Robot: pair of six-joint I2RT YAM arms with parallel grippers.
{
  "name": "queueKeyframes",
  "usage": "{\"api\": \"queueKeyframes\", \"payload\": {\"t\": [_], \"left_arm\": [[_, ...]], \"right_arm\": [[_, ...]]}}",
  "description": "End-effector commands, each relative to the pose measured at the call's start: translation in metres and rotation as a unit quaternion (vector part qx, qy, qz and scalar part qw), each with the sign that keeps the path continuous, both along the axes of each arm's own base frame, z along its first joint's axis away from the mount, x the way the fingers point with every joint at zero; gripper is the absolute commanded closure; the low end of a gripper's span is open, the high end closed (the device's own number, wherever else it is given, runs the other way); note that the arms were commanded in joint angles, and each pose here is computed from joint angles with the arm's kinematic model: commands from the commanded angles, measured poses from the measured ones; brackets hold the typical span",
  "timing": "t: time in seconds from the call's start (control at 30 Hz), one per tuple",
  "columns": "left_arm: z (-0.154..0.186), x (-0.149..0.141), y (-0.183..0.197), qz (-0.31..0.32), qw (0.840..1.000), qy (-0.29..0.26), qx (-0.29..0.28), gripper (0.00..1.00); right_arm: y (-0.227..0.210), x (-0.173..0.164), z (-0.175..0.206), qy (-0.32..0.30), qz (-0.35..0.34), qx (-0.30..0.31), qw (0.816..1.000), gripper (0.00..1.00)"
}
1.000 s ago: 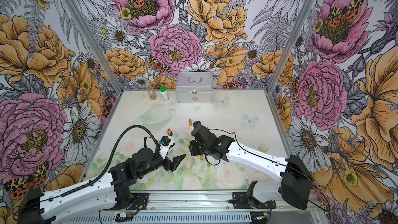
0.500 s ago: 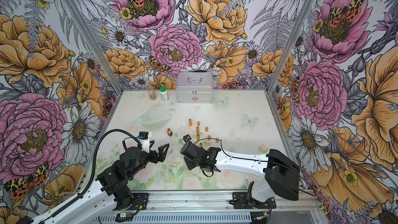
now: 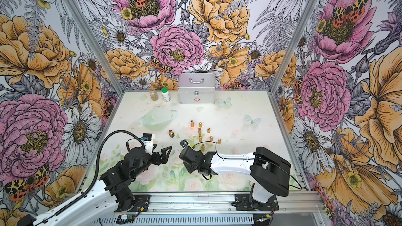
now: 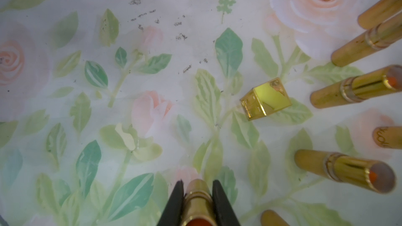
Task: Open the lipstick cap
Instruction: Place the lipstick at the center of the board.
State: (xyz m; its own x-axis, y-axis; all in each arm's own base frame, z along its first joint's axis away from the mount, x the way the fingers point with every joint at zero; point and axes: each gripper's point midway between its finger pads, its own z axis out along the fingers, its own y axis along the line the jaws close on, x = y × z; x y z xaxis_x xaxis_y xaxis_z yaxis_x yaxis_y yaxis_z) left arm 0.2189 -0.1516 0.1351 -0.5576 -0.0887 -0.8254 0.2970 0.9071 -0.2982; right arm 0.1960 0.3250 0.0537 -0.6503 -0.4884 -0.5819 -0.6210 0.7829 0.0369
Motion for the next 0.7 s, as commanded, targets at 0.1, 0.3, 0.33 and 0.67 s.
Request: {"api": "queueKeyframes", "payload": {"t": [0.1,0.3,0.33,0.67], "left_arm": [[0.008,0.001,-0.003,-0.006,1.0,-0.001,-0.004,0.01],[0.007,0.002,-0.003,-0.004,1.0,-0.001,-0.002,0.01],[0.007,0.002,-0.003,-0.004,1.0,-0.002,-0.003,0.01],[0.008,0.003,-0.002,-0.003,1.0,-0.003,0.003,0.01]], "right_arm": [[0.01,0.004,-0.003,-0.02,0.018,0.008,1.0,0.83],[0.012,0.003,-0.008,-0.018,0.027,0.004,0.999,0.82],[0.012,0.002,-0.009,-0.018,0.028,0.002,0.999,0.82],[0.012,0.002,-0.02,-0.015,0.034,-0.008,0.999,0.82]]}}
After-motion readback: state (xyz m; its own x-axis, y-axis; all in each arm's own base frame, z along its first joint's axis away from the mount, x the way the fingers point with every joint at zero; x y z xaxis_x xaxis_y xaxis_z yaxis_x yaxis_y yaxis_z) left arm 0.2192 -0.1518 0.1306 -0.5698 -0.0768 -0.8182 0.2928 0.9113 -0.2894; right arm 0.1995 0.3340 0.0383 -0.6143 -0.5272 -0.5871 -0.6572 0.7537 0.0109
